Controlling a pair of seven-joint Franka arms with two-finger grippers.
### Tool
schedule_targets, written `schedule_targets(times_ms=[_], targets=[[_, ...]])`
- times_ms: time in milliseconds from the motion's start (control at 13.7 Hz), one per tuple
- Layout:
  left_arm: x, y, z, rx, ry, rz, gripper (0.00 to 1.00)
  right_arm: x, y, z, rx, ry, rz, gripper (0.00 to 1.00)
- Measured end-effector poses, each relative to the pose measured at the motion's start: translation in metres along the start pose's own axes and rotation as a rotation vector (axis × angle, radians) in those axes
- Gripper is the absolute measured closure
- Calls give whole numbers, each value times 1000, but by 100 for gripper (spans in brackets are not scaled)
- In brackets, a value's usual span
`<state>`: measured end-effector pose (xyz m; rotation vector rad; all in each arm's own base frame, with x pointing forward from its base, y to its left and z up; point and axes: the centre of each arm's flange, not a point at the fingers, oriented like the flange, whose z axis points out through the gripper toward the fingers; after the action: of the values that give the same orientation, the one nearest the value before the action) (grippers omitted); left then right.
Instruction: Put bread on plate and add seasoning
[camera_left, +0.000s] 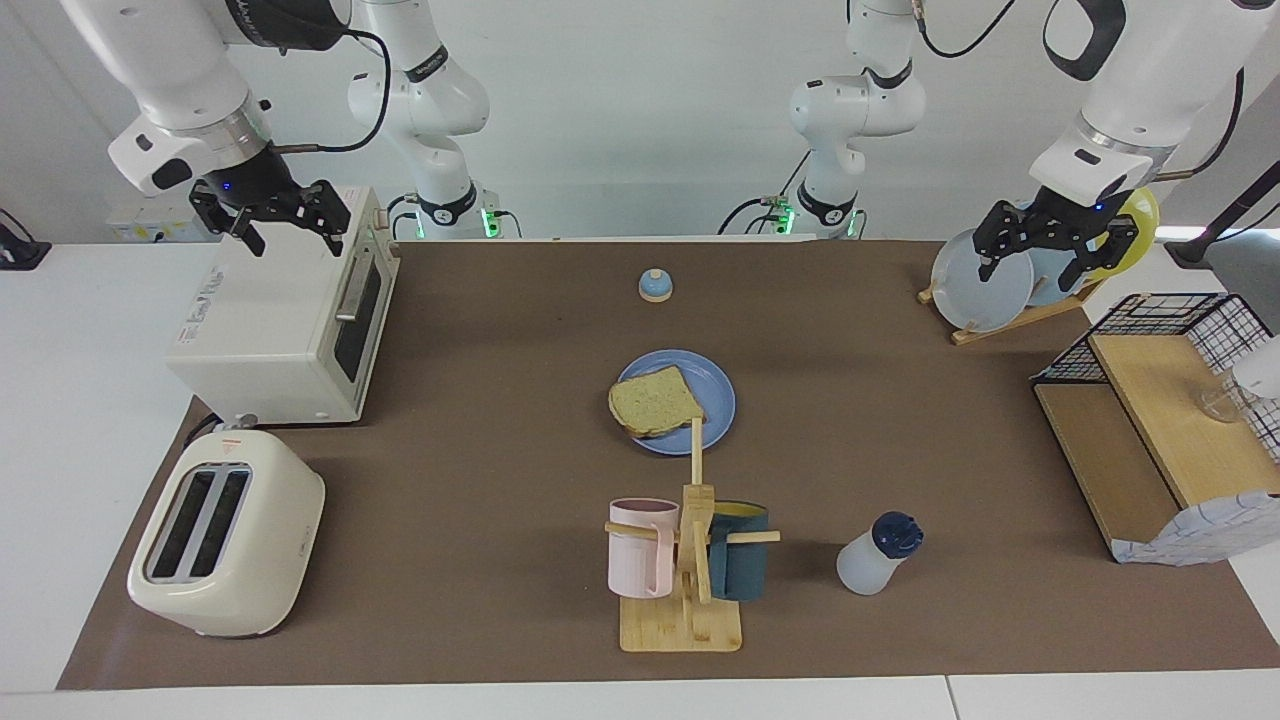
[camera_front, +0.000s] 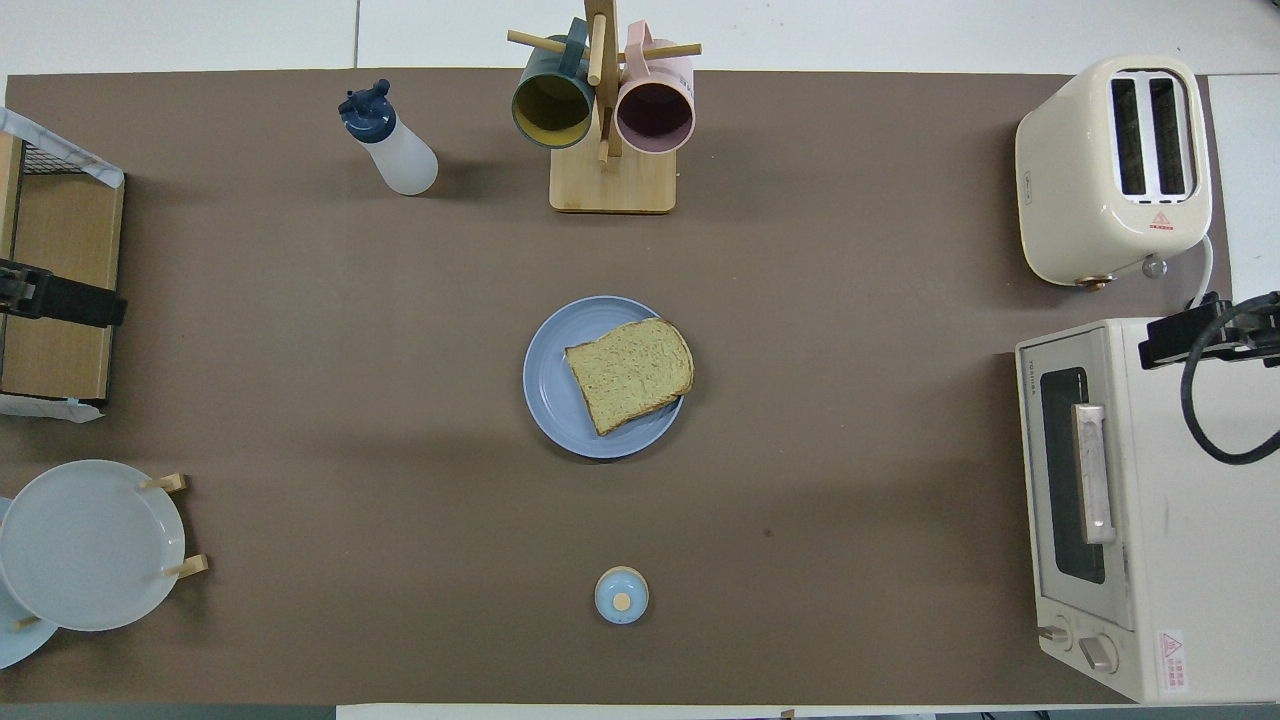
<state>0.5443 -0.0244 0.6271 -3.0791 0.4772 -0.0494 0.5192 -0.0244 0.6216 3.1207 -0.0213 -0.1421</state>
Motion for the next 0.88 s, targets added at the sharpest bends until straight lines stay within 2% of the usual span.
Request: schedule_targets(times_ms=[219,585,731,877], targets=[[-1,2,-1,0,-1,1,0,0,0,0,0,0,0,0],[-13,-20,-11,4,17,-96,0,0,0,0,0,0,0,0],[-9,-3,-12,-2,15,-194,0,0,0,0,0,0,0,0],[-5,25,-13,-8,-10,-214,0,0,0,0,0,0,0,0]])
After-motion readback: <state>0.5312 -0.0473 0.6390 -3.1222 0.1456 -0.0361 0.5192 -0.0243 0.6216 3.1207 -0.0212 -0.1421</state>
